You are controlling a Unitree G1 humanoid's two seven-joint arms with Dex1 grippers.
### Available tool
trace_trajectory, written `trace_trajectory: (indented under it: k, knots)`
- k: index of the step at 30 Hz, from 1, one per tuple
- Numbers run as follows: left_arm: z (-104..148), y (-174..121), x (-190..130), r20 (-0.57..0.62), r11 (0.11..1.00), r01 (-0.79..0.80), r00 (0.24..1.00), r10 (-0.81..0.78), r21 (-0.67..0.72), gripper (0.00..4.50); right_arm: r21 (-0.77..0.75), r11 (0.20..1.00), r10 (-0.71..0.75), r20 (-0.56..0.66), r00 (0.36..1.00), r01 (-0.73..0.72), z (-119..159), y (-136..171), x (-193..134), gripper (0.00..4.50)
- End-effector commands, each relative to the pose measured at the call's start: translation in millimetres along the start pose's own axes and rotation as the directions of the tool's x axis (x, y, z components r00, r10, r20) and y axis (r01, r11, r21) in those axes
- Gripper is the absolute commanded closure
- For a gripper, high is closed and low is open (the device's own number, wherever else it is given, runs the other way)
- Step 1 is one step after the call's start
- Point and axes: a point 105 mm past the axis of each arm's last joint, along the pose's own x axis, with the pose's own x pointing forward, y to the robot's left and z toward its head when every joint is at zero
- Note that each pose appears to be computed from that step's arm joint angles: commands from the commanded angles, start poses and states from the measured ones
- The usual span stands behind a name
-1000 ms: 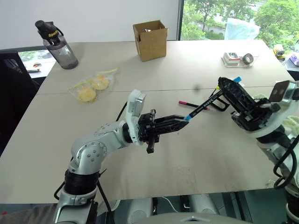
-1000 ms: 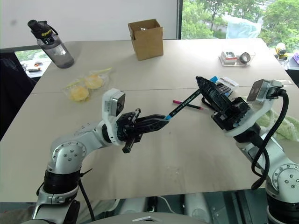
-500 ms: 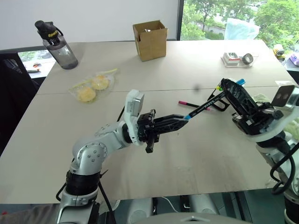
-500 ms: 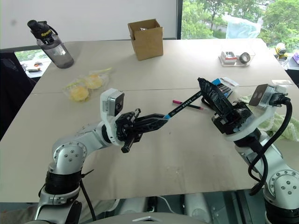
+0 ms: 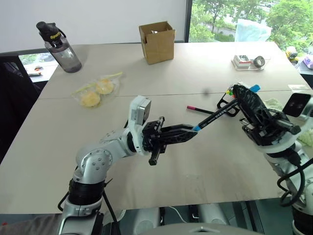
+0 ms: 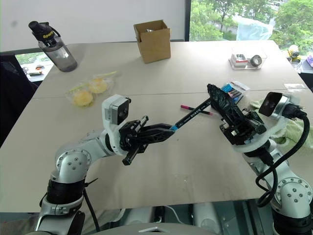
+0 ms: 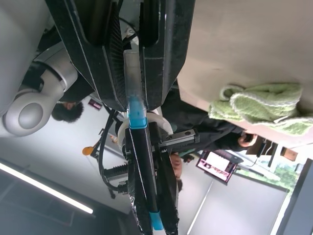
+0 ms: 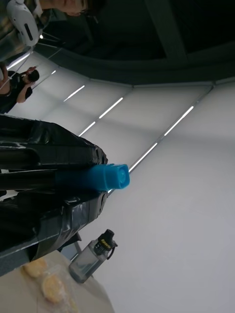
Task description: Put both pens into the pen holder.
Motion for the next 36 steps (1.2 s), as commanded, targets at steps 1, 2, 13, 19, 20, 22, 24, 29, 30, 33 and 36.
trace_trajectory:
  k: [1,2,13,19,20,22,24,29,30,33,36]
  knots:
    - [4.0,-2.3,8.8,-0.012,0.998,0.023,1.0,-0.023,0.066,4.47,0.11,0.994,0.024,-0.122,0.992,-0.011,-29.9,7.8,6.9,4.46]
    - [4.1,-1.4,8.8,-0.015,0.997,0.019,1.0,-0.018,0.074,4.47,0.114,0.993,0.002,-0.127,0.992,0.012,-30.6,5.3,6.4,4.46]
    - [4.4,19.9,12.1,-0.023,0.978,-0.104,0.994,0.11,0.181,4.47,-0.058,0.975,-0.223,-0.184,0.957,0.216,-41.0,-10.9,5.0,4.46]
    - [-1.2,29.9,14.5,-0.066,0.953,-0.151,0.982,0.174,0.264,4.47,-0.147,0.947,-0.312,-0.195,0.93,0.287,-44.5,-19.8,1.4,4.46]
    - [-0.7,29.0,14.9,-0.056,0.956,-0.147,0.985,0.166,0.252,4.47,-0.151,0.955,-0.282,-0.184,0.942,0.256,-42.9,-16.1,3.2,4.46]
    - [0.2,27.1,16.1,-0.045,0.962,-0.135,0.988,0.15,0.238,4.47,-0.143,0.966,-0.24,-0.174,0.955,0.217,-41.5,-10.9,4.9,4.46]
    - [1.7,24.3,17.8,-0.033,0.967,-0.118,0.991,0.128,0.224,4.47,-0.121,0.979,-0.185,-0.162,0.969,0.166,-40.3,-4.5,7.2,4.46]
    - [15.9,17.8,21.5,0.03,0.981,-0.085,0.996,0.081,0.174,4.47,-0.084,0.995,-0.062,-0.18,0.982,0.047,-40.7,10.1,10.2,4.46]
    - [21.2,15.6,21.9,0.054,0.986,-0.073,0.996,0.065,0.149,4.47,-0.08,0.997,-0.026,-0.178,0.984,0.011,-39.4,14.8,11.0,4.46]
    - [47.8,-0.6,21.9,0.198,0.997,0.073,0.978,-0.07,-0.01,4.47,-0.047,0.987,0.144,-0.138,0.98,-0.152,-27.9,35.9,18.2,4.46]
    - [56.2,-7.0,20.4,0.235,0.987,0.14,0.965,-0.119,-0.079,4.47,-0.032,0.974,0.219,-0.158,0.963,-0.226,-26.8,41.9,23.0,4.46]
